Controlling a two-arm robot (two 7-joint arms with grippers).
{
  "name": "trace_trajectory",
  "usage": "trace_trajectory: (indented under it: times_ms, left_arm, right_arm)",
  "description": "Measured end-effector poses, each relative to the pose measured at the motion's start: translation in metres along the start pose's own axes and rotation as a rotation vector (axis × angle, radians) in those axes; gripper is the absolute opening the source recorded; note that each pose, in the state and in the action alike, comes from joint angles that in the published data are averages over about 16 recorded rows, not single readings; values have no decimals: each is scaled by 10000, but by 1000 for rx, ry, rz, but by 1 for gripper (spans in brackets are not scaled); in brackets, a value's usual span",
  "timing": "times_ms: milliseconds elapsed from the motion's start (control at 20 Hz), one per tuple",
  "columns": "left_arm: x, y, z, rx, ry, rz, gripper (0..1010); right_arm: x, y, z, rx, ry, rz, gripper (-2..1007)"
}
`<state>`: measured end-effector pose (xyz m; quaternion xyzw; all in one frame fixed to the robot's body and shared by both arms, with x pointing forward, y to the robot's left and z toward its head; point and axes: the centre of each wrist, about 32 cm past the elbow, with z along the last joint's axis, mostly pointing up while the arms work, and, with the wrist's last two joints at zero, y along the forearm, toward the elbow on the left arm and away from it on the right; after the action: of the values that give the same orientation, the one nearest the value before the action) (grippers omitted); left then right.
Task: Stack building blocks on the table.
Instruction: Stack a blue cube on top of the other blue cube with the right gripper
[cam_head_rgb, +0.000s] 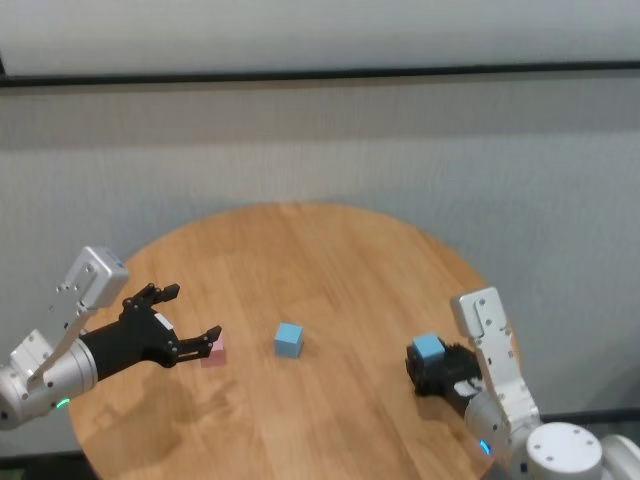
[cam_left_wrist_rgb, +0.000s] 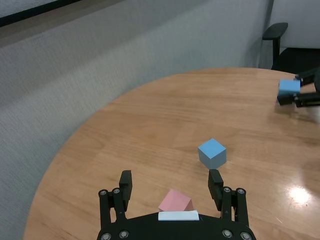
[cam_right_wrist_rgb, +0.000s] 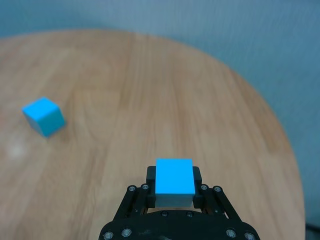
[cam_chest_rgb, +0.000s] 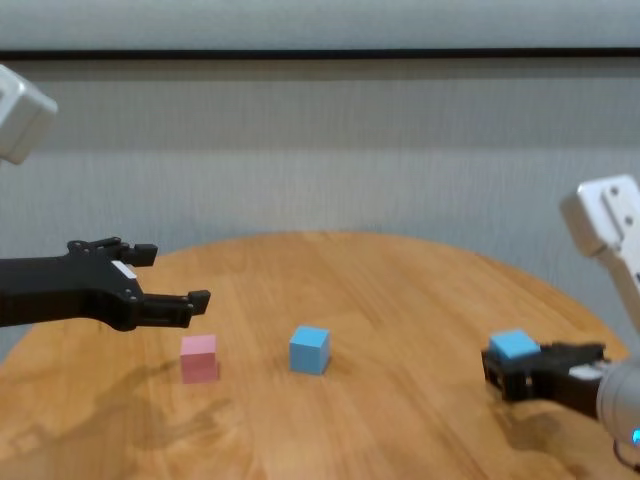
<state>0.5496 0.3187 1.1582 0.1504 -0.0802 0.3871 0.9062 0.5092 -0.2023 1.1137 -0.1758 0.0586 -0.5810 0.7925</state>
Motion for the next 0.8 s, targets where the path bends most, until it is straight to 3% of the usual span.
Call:
trace_trajectory:
  times_ms: [350, 550, 800]
  left_arm:
    - [0, 0, 0, 0, 0, 0, 1000]
    - [0, 0, 0, 0, 0, 0, 1000]
    - [0, 0, 0, 0, 0, 0, 1000]
  right_arm:
    - [102, 13, 200, 120, -26, 96, 370]
    - [136, 78, 329, 202, -33, 193, 370]
    - [135, 239, 426, 287, -18, 321, 370]
